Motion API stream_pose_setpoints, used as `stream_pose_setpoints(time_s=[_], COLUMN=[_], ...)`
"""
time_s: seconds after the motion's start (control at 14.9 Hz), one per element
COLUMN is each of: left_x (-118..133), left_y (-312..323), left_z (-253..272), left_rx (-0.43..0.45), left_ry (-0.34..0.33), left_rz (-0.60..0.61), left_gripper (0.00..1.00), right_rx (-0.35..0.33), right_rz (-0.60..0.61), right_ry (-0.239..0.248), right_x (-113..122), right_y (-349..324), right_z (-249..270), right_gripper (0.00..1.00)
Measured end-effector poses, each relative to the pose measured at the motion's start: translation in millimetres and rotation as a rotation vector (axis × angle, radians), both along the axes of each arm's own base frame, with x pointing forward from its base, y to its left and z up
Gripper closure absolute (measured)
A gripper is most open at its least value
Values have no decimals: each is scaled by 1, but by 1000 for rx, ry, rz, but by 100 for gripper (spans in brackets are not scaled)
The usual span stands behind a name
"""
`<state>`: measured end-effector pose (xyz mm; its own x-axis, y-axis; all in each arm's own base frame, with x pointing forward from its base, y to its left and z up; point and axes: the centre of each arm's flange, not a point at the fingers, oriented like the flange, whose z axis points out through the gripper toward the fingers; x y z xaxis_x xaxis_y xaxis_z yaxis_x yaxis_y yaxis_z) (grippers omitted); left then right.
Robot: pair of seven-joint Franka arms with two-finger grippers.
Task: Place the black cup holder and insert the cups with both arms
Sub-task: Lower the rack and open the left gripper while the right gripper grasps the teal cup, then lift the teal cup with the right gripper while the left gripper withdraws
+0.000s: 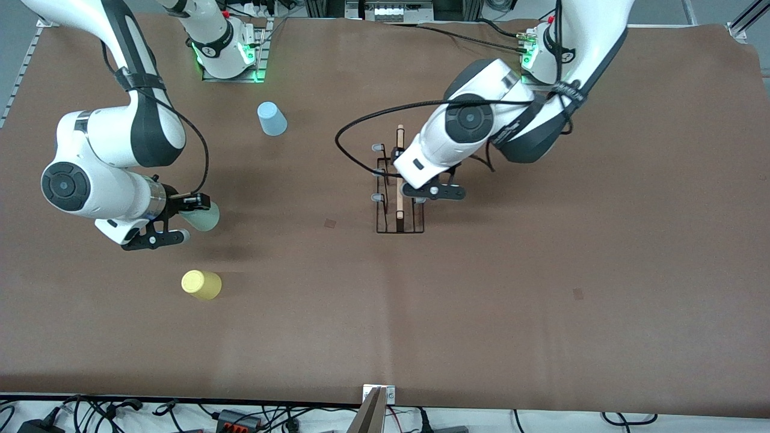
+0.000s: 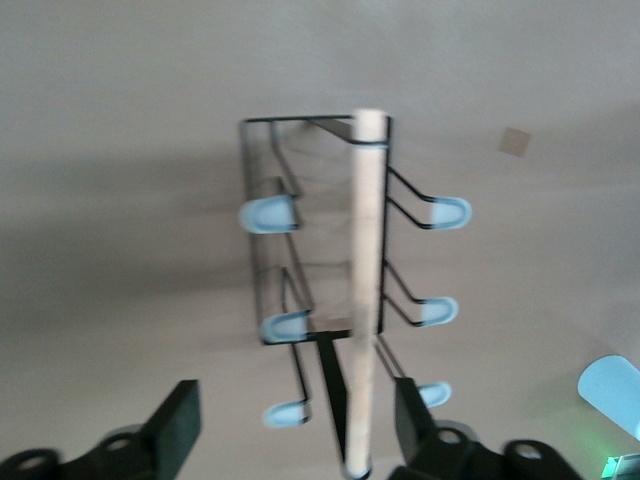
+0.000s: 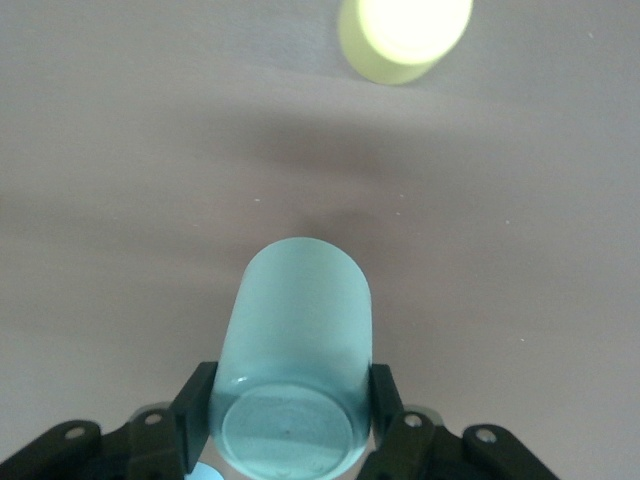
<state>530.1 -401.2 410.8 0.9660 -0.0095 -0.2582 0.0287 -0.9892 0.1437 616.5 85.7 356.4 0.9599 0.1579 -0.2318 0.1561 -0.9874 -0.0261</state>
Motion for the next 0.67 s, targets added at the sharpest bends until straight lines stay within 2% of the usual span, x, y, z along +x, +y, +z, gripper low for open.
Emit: stream_pose_setpoints(time_s=[0.07, 0.27, 0.4, 0.54, 0.67], left_x=[6, 24, 37, 50, 61], left_y=[16, 74, 123, 178, 229], left_z=[10, 38, 59, 79, 97], left_rx=[15, 62, 73, 72, 73], left_ry=[0, 6, 2, -17, -46], left_rz=[18, 69, 45, 32, 69], left_gripper=[0, 0, 0, 0, 0], right_rx=[0, 6, 13, 16, 7], right_rz=[7, 30, 49, 59, 53], right_ry=[-2, -4, -2, 7, 31], right_x=[0, -2, -4, -9, -20], right_y=[5, 19, 39, 72, 113], right_z=[1, 3, 9, 24, 49], right_gripper=[34, 34, 34, 34, 34])
